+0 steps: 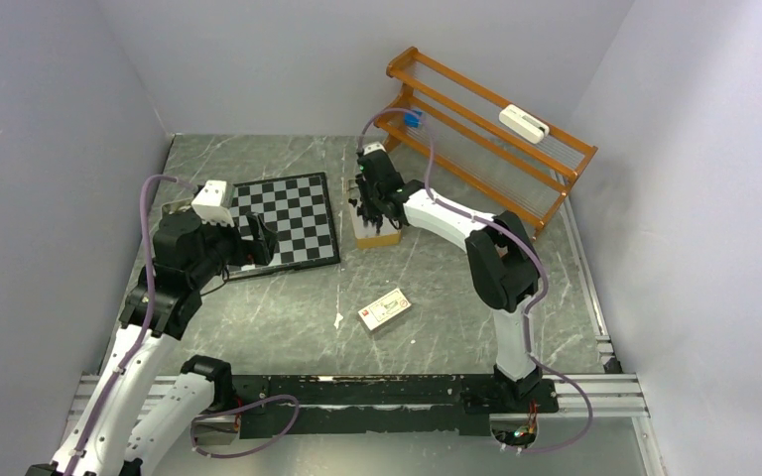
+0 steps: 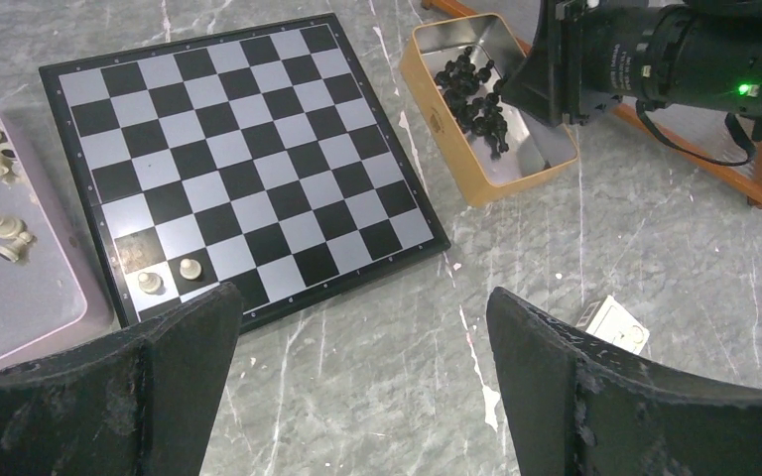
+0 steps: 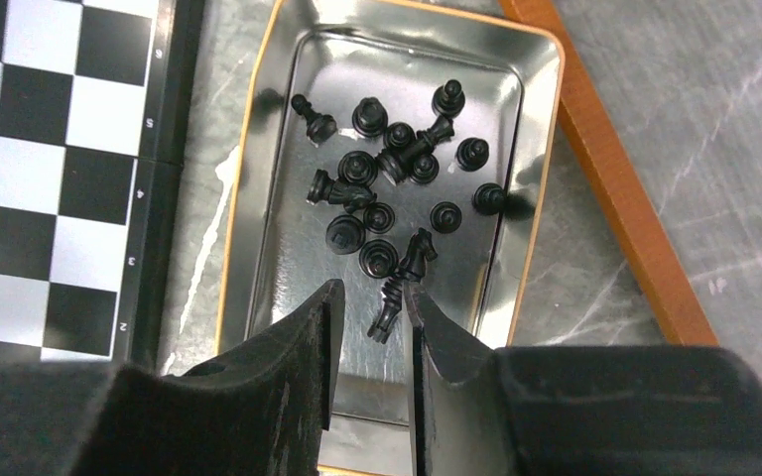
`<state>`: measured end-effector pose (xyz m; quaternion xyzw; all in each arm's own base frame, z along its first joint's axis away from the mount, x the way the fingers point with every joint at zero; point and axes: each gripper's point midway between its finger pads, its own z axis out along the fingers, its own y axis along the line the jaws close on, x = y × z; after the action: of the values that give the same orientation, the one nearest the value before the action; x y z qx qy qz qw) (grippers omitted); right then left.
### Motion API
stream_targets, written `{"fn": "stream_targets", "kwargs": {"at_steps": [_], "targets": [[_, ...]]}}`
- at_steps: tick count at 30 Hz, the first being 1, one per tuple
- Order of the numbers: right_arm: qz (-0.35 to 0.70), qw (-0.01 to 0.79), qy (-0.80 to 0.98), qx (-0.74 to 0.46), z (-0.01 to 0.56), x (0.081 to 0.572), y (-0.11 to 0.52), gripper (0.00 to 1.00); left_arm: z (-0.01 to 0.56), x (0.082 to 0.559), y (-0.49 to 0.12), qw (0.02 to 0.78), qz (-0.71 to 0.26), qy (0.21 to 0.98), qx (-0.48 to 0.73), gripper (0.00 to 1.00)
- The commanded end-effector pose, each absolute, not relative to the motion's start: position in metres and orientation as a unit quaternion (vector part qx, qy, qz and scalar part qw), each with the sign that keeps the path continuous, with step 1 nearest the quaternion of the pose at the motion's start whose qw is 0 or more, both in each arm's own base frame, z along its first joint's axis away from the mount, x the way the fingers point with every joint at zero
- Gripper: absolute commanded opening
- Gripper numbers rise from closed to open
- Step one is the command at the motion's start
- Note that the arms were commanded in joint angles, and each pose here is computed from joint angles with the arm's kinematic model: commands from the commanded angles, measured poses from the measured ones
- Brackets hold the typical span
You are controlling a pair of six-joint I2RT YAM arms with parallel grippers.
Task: Set up the chess pieces on the board
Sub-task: Pick up the chess piece from the storage box.
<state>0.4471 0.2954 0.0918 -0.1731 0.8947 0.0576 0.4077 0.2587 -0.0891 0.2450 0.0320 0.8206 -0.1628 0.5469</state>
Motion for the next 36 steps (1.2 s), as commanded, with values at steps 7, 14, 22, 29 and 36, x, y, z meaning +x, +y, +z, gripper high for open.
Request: {"fn": "stream_targets", "kwargs": {"at_steps": [7,14,22,29,36], "targets": [[0.048,0.392,0.898,-0.194,0.076,0.457,0.293,0.31,0.246,0.258,-0.083,0.554,-0.151,0.818,0.027,0.98],[0.051,0.384,0.901,-0.195,0.069,0.461,0.291,0.27,0.246,0.259,-0.083,0.554,-0.150,0.819,0.026,0.98],[0.057,0.377,0.903,-0.198,0.061,0.461,0.295,0.27,0.245,0.258,-0.083,0.552,-0.151,0.820,0.026,0.98],[0.057,0.373,0.905,-0.197,0.058,0.463,0.297,0.28,0.245,0.259,-0.083,0.552,-0.150,0.820,0.026,0.98],[0.058,0.368,0.907,-0.198,0.053,0.464,0.299,0.29,0.245,0.258,-0.083,0.552,-0.151,0.820,0.026,0.98]]}}
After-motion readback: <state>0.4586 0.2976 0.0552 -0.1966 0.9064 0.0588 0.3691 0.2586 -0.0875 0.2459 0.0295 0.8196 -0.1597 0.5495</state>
